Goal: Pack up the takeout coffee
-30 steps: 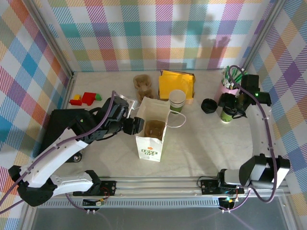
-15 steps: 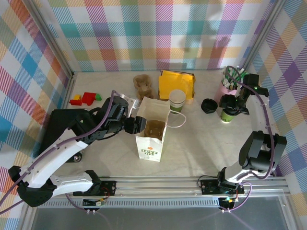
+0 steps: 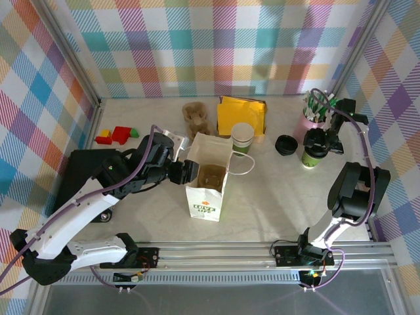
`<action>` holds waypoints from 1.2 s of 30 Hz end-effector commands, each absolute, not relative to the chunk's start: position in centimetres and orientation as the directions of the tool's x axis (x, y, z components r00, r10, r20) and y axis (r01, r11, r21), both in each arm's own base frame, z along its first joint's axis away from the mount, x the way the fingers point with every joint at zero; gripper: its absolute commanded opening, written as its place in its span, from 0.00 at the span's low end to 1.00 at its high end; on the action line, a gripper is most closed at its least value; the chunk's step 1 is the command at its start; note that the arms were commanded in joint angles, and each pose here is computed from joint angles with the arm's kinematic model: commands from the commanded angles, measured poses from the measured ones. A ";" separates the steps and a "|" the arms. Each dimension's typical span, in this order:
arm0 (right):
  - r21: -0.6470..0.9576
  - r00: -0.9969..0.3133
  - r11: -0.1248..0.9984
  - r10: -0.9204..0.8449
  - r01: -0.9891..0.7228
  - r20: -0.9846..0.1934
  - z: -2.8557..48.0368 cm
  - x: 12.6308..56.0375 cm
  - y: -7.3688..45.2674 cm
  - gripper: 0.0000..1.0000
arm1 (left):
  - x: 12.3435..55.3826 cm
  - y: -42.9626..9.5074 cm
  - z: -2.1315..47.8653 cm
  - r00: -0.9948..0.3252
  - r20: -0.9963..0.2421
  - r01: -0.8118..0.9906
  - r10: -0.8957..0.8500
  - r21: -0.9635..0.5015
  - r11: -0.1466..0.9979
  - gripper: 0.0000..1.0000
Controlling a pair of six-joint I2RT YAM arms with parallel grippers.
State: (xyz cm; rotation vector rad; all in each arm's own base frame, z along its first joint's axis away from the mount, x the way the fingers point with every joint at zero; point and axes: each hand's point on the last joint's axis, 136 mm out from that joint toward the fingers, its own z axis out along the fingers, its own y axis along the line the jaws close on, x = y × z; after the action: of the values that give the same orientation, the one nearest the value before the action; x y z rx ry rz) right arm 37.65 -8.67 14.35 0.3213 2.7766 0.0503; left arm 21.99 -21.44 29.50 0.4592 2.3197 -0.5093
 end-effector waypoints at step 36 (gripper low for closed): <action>0.062 -0.956 0.977 0.215 0.206 -0.199 11.4 37.0 -9.0 0.75 | 22.7 -21.6 28.5 -0.690 -0.700 0.450 0.184 -0.215 0.867 0.67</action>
State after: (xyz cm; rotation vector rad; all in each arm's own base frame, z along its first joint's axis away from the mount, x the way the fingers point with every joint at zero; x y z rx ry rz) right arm 38.12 -8.84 13.45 0.3145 2.8220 0.0689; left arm 22.25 -21.64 28.66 0.4608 2.3330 -0.4971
